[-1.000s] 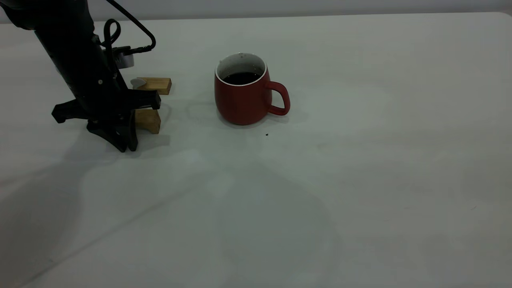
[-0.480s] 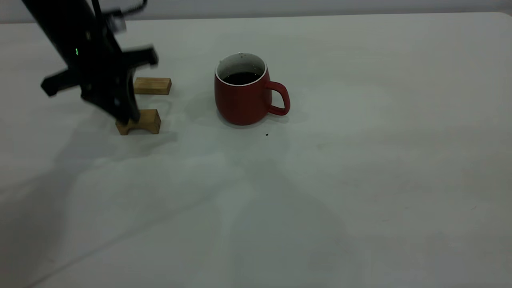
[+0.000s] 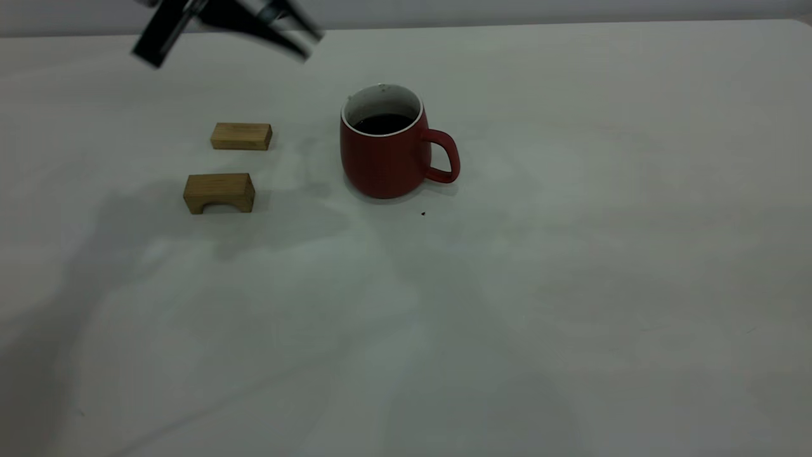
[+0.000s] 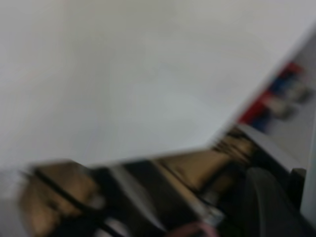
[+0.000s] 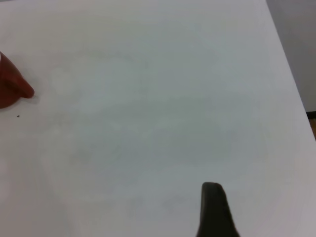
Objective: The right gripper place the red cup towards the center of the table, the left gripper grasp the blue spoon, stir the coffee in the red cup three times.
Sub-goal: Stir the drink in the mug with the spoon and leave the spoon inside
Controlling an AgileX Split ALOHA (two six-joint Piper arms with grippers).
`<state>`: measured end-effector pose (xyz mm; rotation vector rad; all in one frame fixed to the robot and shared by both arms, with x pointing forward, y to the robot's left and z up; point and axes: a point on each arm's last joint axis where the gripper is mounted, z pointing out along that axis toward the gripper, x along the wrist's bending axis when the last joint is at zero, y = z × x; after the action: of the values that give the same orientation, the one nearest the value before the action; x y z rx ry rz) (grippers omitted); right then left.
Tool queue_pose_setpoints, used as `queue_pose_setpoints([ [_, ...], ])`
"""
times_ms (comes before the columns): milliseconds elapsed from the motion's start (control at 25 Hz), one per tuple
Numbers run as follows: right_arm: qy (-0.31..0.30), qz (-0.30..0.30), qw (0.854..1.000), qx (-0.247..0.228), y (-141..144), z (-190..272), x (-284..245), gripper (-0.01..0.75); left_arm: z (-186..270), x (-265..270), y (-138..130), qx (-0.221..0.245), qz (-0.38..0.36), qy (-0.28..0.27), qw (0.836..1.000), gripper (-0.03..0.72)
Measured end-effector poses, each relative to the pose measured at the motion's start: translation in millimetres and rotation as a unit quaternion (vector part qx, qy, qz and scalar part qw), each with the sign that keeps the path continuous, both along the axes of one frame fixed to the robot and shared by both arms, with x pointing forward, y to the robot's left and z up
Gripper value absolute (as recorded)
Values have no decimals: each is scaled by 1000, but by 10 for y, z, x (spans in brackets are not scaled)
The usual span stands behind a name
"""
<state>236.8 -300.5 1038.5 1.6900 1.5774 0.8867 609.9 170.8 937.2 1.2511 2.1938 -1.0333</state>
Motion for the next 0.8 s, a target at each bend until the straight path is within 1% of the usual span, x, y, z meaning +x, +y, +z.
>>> queue_pose_setpoints([
  [120, 0, 0, 1000, 0, 0, 0, 0, 541, 121, 31, -88, -82, 41, 28, 995, 127],
  [200, 0, 0, 1000, 0, 0, 0, 0, 541, 206, 71, -132, -136, 72, 40, 987, 127],
  [320, 0, 0, 1000, 0, 0, 0, 0, 541, 305, 107, -168, -195, 101, 60, 974, 127],
  [360, 0, 0, 1000, 0, 0, 0, 0, 541, 324, 110, -174, -206, 107, 69, 970, 127],
  [480, 0, 0, 1000, 0, 0, 0, 0, 541, 345, 96, -182, -218, 116, 108, 963, 127],
  [600, 0, 0, 1000, 0, 0, 0, 0, 541, 345, 85, -214, -217, 150, 181, 947, 127],
  [720, 0, 0, 1000, 0, 0, 0, 0, 541, 349, 69, -314, -218, 196, 272, 917, 127],
  [800, 0, 0, 1000, 0, 0, 0, 0, 541, 345, 67, -383, -216, 222, 308, 900, 127],
])
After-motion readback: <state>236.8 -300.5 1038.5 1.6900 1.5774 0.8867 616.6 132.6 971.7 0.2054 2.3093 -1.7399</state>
